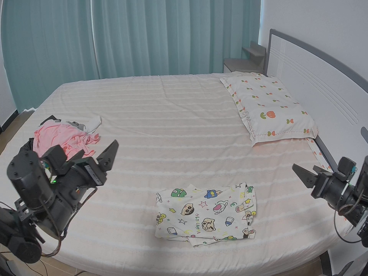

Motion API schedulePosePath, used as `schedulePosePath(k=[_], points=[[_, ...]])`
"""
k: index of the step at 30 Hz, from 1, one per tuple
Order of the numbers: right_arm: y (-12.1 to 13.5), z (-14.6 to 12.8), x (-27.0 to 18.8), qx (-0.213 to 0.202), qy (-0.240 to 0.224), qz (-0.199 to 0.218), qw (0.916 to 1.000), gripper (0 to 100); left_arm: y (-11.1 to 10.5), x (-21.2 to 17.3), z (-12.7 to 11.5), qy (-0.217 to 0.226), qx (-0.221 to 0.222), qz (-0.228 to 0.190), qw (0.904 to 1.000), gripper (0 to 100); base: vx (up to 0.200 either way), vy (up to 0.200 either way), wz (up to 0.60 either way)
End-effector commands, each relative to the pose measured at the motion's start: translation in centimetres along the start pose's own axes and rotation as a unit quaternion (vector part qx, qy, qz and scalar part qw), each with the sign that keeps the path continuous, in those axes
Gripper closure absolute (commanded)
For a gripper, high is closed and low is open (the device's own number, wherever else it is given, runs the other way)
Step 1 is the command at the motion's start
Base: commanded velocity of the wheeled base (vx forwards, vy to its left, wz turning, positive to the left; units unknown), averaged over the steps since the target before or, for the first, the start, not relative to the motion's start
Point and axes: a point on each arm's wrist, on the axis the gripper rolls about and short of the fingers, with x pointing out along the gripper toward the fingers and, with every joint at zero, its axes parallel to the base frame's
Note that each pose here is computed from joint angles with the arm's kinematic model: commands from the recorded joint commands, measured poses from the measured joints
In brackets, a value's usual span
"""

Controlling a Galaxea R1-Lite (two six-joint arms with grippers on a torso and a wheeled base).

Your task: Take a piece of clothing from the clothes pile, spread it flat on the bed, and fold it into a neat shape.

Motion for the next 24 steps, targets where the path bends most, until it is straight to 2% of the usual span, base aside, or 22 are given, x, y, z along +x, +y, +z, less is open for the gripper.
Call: schedulePosePath(k=[1, 4, 10, 15, 18, 24], points=[[-1.9, -1.5, -12.4, -0.012, -0.057, -0.004, 0.9983, 0, 4.9, -10.8, 2.4, -0.097, 0.058, 0.014, 0.9936, 0, 0.0, 0.0, 0.0], [-2.8, -3.3, -14.9, -0.031, -0.035, -0.014, 0.9988, 0, 6.0, -12.9, 2.4, -0.098, 0.086, 0.021, 0.9912, 0, 0.0, 0.0, 0.0], [-3.5, -5.3, -16.6, -0.067, -0.044, -0.043, 0.9958, 0, 7.5, -15.0, 1.8, -0.098, 0.146, 0.06, 0.9826, 0, 0.0, 0.0, 0.0], [-3.4, -5.7, -17.1, -0.078, -0.053, -0.045, 0.9945, 0, 8.0, -15.7, 1.6, -0.103, 0.153, 0.075, 0.98, 0, 0.0, 0.0, 0.0], [-3.5, -6.5, -17.3, -0.109, -0.05, -0.053, 0.9913, 0, 8.5, -16.5, 1.3, -0.107, 0.159, 0.103, 0.976, 0, 0.0, 0.0, 0.0], [-3.5, -6.6, -17.2, -0.121, -0.047, -0.057, 0.9899, 0, 9.1, -17.5, 0.6, -0.101, 0.172, 0.141, 0.9697, 0, 0.0, 0.0, 0.0]])
